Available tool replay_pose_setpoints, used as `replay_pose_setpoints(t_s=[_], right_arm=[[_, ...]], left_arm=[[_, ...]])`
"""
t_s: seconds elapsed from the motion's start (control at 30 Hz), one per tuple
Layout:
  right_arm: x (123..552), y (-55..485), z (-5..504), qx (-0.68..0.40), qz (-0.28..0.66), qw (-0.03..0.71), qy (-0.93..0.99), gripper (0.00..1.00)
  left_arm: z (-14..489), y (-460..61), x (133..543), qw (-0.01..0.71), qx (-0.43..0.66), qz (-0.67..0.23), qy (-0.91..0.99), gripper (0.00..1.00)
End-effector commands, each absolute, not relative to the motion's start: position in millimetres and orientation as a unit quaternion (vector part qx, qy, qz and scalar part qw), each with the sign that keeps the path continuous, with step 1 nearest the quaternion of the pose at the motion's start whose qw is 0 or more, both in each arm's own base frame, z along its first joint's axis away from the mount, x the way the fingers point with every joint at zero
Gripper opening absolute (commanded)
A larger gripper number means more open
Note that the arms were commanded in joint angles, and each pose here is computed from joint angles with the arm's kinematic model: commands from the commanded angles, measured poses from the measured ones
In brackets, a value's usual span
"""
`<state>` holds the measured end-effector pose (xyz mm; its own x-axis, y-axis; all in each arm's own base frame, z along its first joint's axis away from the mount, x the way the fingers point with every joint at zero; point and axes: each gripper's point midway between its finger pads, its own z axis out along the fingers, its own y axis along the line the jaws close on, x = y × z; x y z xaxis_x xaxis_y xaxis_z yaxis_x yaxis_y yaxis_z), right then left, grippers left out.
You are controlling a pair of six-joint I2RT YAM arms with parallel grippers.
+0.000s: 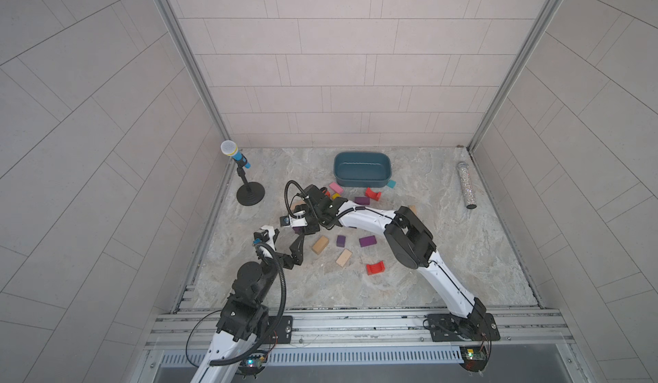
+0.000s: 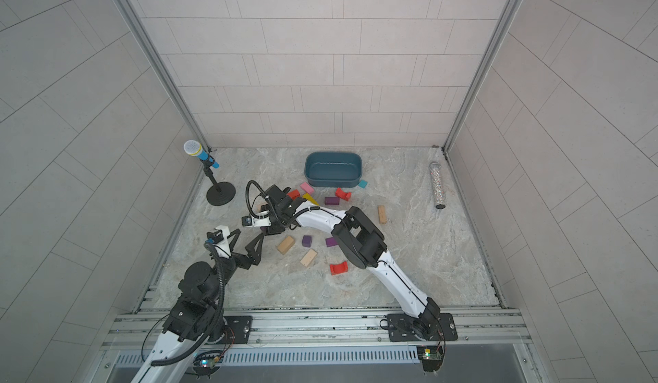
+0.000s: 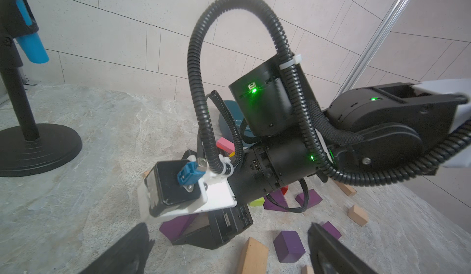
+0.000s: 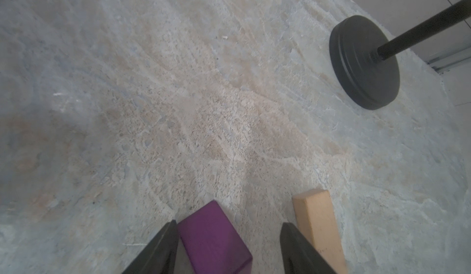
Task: Pick purple bricks into the storage bin
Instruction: Pick up the building block from the center of the board.
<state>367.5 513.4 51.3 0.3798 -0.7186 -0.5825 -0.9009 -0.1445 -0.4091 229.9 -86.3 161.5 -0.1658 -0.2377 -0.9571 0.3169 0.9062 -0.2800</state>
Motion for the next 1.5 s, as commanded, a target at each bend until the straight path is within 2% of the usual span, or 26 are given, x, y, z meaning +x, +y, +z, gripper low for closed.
replay_pose_setpoints(t_s=[0.0, 0.2, 0.63, 0.97, 1.17, 1.47], right_arm=[[361, 509, 37, -0.762, 0.120, 0.338, 0.539, 0.63], [360, 505, 34, -0.768, 0.111, 0.330, 0.537, 0.61], [360, 501, 31, -0.770, 0.105, 0.321, 0.540, 0.46], [360, 502, 36, -0.768, 0.107, 0.325, 0.542, 0.30], [359, 501, 40, -0.766, 0.109, 0.327, 0.543, 0.12], [358, 500, 63, -0.749, 0.114, 0.362, 0.543, 0.07]], left_arm=[[164, -86, 230, 0.652, 0.023, -0.217, 0.726, 1.00], [164, -85, 230, 0.652, 0.022, -0.217, 0.726, 1.00], [164, -85, 231, 0.652, 0.020, -0.215, 0.727, 1.00], [164, -84, 231, 0.652, 0.018, -0.213, 0.727, 1.00], [164, -82, 231, 0.653, 0.016, -0.210, 0.727, 1.00], [164, -80, 232, 0.655, 0.013, -0.205, 0.727, 1.00]])
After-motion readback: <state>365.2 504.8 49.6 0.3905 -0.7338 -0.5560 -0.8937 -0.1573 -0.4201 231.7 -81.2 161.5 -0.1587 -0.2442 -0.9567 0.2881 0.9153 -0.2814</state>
